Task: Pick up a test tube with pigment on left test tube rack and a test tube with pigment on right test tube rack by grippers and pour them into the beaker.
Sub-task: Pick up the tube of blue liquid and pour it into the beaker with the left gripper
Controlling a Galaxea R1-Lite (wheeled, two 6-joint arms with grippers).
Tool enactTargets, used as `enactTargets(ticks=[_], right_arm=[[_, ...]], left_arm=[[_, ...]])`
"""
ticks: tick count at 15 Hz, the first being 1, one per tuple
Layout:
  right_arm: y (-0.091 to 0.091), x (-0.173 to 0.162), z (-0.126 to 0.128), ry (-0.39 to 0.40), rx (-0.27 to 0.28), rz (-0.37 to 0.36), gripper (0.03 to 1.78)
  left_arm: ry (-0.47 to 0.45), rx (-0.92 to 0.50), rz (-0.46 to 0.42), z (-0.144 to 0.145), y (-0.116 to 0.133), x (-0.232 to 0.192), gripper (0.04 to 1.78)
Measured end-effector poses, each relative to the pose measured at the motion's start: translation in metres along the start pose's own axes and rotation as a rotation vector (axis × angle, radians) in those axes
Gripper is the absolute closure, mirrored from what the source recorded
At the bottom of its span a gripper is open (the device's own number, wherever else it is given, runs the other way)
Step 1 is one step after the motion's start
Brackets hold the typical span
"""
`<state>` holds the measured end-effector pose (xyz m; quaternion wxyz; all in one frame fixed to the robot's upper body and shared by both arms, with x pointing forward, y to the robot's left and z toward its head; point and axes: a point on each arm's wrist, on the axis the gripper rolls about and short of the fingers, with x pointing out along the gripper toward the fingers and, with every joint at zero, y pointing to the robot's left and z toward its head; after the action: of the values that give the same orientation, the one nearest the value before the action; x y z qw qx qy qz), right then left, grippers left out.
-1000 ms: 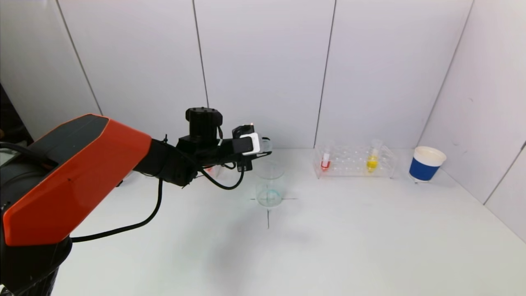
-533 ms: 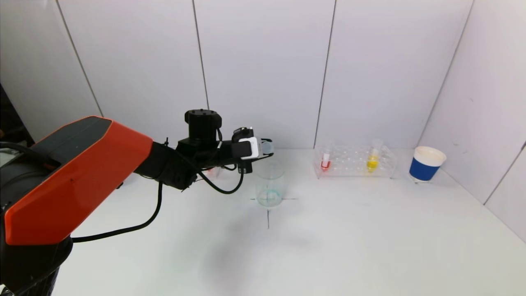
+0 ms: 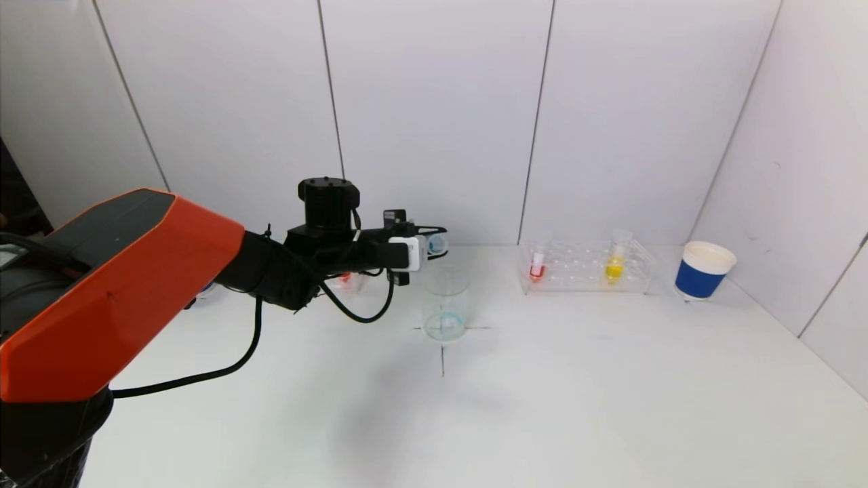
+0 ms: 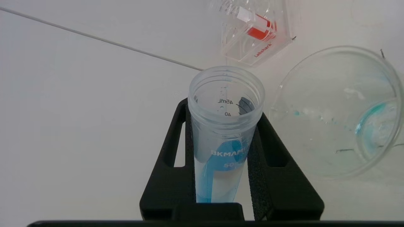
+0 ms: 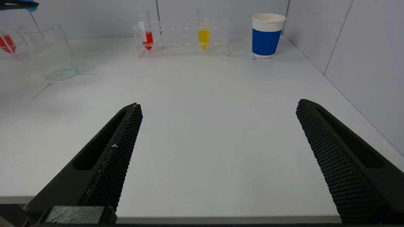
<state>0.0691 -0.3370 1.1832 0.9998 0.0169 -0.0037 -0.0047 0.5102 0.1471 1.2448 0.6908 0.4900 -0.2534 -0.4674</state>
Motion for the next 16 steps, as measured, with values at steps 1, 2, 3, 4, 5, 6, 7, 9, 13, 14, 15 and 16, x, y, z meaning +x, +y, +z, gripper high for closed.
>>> enactTargets(ticks=[1,2,3,4,5,6,7,9,13,14,15,16], right_arm=[[0.000,0.000,0.000,0.000,0.000,0.000,0.04],[0.000,0.000,0.000,0.000,0.000,0.000,0.04],[0.000,0.000,0.000,0.000,0.000,0.000,0.04],[0.000,0.000,0.000,0.000,0.000,0.000,0.04],[0.000,0.000,0.000,0.000,0.000,0.000,0.04],[0.000,0.000,0.000,0.000,0.000,0.000,0.04],[0.000,0.000,0.000,0.000,0.000,0.000,0.04],[0.000,0.000,0.000,0.000,0.000,0.000,0.04],[0.000,0.000,0.000,0.000,0.000,0.000,0.04],[0.000,0.000,0.000,0.000,0.000,0.000,0.04],[0.000,0.000,0.000,0.000,0.000,0.000,0.04],[0.000,0.000,0.000,0.000,0.000,0.000,0.04]], left_arm=[[-0.001,0.029,0.002,-0.001,0.001,-0.002,1.35],[-0.006,0.057,0.004,0.000,0.003,-0.003,1.35],[-0.007,0.074,0.006,0.001,0.004,-0.005,1.35],[-0.007,0.083,0.006,0.002,0.005,-0.006,1.35],[-0.009,0.094,0.009,0.003,0.006,-0.006,1.35],[-0.014,0.109,0.019,0.004,0.006,-0.007,1.35],[-0.018,0.119,0.028,0.004,0.006,-0.008,1.35],[-0.023,0.134,0.037,0.005,0.004,-0.007,1.35],[-0.018,0.176,0.028,0.002,-0.003,-0.004,1.35],[-0.016,0.179,0.025,0.001,-0.005,-0.003,1.35],[-0.014,0.187,0.023,-0.001,-0.006,-0.003,1.35],[-0.013,0.200,0.021,-0.001,-0.008,-0.002,1.35]])
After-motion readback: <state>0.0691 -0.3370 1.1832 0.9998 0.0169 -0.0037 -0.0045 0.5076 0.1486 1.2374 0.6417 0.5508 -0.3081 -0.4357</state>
